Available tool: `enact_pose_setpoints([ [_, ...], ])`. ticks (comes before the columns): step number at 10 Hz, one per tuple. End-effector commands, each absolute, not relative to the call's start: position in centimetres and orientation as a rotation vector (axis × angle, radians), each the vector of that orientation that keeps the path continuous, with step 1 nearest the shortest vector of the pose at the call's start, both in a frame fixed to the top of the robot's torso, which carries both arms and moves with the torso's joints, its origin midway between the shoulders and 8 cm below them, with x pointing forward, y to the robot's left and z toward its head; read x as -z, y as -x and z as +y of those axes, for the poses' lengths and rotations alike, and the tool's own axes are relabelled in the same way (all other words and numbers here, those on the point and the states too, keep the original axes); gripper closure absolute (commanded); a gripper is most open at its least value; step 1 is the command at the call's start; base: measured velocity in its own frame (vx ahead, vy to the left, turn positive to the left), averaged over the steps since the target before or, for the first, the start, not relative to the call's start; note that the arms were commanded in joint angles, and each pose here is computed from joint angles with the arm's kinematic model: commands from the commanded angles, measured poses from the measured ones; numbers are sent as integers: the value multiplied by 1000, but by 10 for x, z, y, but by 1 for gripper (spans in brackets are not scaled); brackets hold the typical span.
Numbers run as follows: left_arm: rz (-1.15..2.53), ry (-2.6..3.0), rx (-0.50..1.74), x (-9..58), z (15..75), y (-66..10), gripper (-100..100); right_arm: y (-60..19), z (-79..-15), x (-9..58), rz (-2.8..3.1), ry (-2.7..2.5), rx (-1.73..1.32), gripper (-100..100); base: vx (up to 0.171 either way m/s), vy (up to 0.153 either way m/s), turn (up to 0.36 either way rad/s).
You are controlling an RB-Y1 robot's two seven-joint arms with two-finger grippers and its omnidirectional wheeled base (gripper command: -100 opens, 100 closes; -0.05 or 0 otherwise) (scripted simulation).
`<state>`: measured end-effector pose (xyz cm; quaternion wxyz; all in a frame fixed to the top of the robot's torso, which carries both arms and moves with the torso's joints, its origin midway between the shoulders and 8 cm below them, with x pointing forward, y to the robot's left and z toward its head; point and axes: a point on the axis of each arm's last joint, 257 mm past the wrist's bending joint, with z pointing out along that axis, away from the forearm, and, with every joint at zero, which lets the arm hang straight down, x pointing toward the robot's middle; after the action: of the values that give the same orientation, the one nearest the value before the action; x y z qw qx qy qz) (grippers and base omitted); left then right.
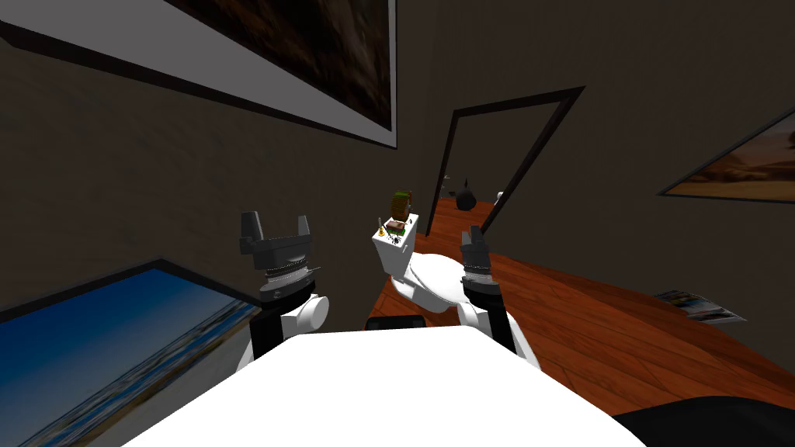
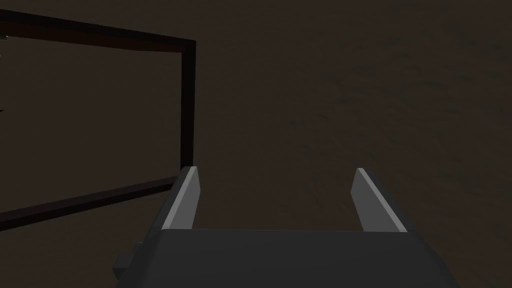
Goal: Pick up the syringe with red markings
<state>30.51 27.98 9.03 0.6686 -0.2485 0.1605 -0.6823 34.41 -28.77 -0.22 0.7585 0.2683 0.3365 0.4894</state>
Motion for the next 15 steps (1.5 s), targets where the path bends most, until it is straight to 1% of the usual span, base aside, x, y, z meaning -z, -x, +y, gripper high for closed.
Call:
enact_pose_setpoints([
  [1, 362, 560, 1539, -90, 280, -305, 0, -356, -288, 15, 770, -604, -1090, -100, -12, -14, 6],
  [9, 362, 560, 1539, -90, 280, -305, 0, -419, -302, 86, 889, -812, -1199, -100, -25, -39, 8],
  [15, 362, 560, 1539, -90, 280, -305, 0, -459, -310, 126, 925, -981, -1273, -100, -32, -43, 6],
])
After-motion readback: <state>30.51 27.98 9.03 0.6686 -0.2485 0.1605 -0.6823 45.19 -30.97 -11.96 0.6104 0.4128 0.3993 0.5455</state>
